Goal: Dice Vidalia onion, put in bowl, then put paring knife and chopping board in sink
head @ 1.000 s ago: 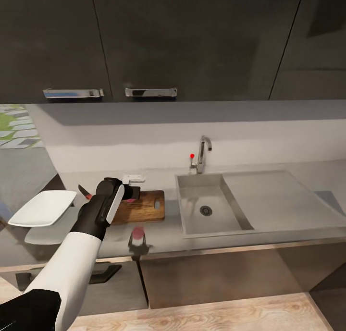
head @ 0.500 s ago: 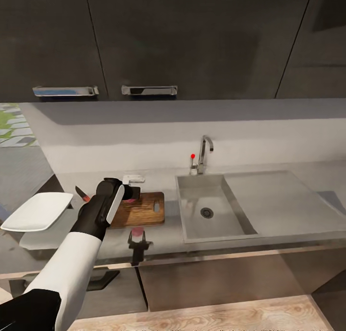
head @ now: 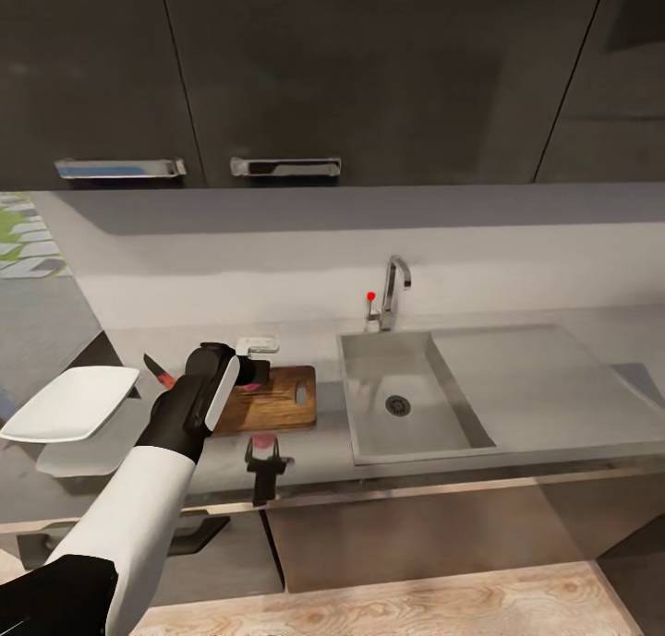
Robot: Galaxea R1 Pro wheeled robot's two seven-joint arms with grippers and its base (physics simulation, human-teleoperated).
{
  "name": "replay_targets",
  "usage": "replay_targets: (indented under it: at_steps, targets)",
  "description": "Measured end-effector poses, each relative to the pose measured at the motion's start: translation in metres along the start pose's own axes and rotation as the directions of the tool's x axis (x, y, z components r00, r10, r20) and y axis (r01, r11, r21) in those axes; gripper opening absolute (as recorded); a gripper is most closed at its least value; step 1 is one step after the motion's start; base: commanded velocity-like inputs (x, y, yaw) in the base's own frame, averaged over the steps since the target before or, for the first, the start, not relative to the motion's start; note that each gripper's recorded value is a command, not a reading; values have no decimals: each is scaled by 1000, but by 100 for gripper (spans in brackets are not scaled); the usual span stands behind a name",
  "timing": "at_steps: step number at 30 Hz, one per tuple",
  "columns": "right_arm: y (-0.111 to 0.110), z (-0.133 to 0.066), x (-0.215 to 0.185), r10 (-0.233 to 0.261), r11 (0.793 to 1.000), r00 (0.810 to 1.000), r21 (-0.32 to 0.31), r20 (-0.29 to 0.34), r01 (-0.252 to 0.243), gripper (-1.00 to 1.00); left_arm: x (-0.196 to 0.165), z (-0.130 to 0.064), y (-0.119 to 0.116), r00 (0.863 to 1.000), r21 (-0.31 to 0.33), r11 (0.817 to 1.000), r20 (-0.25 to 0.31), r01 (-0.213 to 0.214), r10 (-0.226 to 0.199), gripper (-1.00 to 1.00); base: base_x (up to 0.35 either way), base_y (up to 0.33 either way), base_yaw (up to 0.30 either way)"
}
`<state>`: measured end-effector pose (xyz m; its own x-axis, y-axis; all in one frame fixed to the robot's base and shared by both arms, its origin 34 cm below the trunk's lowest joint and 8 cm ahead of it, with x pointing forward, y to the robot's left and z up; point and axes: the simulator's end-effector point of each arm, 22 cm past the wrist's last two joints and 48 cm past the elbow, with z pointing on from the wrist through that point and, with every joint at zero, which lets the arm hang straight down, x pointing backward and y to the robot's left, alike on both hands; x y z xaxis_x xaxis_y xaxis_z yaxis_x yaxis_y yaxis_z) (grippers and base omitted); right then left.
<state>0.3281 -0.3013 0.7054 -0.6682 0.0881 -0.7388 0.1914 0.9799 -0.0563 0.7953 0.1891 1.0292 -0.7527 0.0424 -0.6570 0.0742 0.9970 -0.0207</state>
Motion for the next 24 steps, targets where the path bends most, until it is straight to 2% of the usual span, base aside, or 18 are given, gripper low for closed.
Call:
replay_targets:
  at_steps: [8, 13, 24]
  targets:
    - [0, -1, 3, -1, 1000, 1000, 1, -8, 1, 100, 4, 5, 1, 1000, -1, 1000, -10, 0, 0, -100, 111, 63, 0]
    - [5, -1, 4, 5, 1000, 1000, -3, -11, -5, 100, 16, 12, 1, 999, -2, 1000, -41, 0, 0, -100, 15, 10, 0]
    - [8, -2, 4, 7, 1000, 1000, -8, -7, -7, 100, 22, 15, 1, 998, -1, 1000, -56, 0, 0, -100, 1, 1, 0]
